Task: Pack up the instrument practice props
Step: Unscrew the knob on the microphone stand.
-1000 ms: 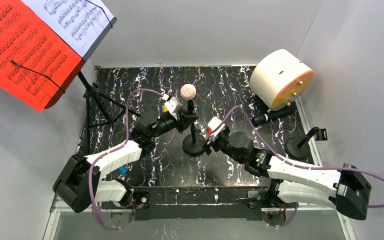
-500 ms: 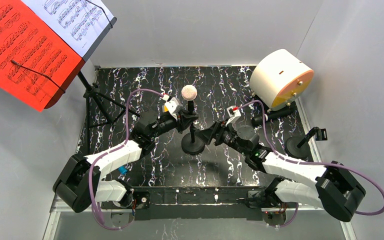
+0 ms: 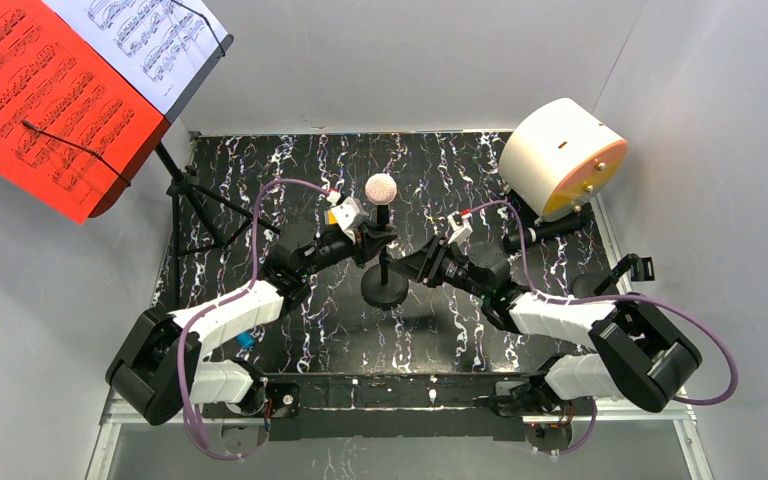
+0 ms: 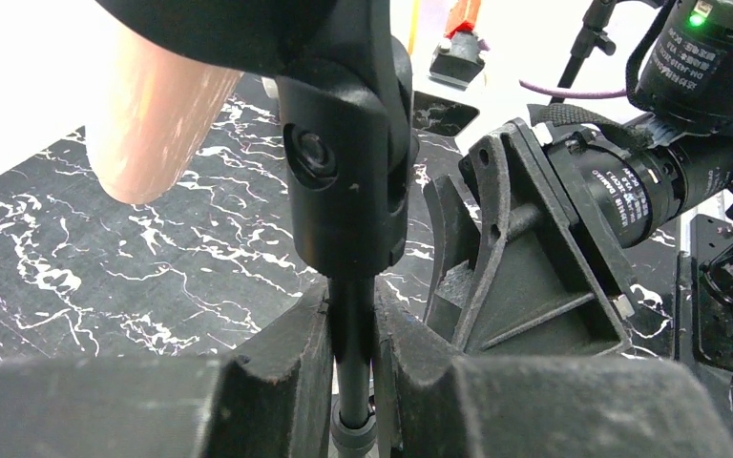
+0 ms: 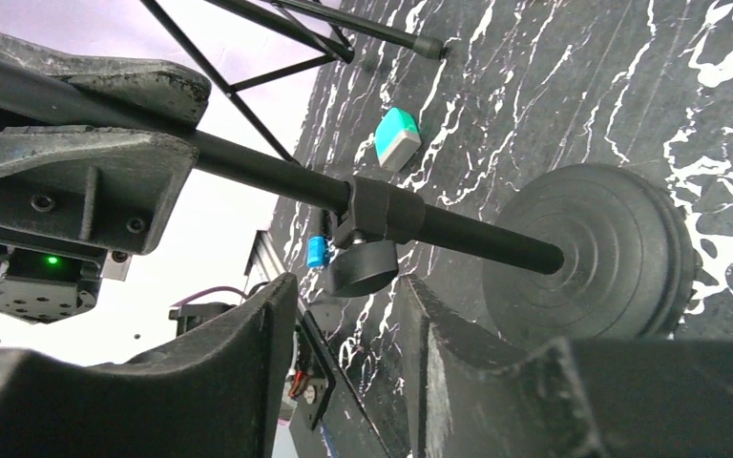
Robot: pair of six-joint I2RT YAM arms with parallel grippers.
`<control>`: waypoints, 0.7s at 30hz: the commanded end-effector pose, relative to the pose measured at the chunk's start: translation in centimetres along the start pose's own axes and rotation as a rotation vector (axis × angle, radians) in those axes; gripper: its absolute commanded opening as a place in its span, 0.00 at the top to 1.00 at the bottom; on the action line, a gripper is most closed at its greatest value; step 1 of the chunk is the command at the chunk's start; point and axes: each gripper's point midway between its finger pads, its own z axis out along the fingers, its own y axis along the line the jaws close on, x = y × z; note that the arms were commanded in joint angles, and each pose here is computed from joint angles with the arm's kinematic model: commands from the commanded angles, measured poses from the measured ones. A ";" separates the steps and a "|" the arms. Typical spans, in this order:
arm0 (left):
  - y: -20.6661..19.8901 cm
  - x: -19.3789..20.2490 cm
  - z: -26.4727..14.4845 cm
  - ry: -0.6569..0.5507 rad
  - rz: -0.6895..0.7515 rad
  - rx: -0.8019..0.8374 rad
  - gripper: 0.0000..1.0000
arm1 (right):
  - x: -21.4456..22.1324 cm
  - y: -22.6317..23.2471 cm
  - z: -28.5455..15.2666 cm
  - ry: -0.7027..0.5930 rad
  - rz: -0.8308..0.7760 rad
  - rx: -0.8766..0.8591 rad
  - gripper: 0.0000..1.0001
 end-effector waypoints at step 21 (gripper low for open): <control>1.2 -1.5 0.0 -0.021 0.105 -0.026 1.00 | -0.8 1.2 1.4 0.054 -0.216 -0.119 0.99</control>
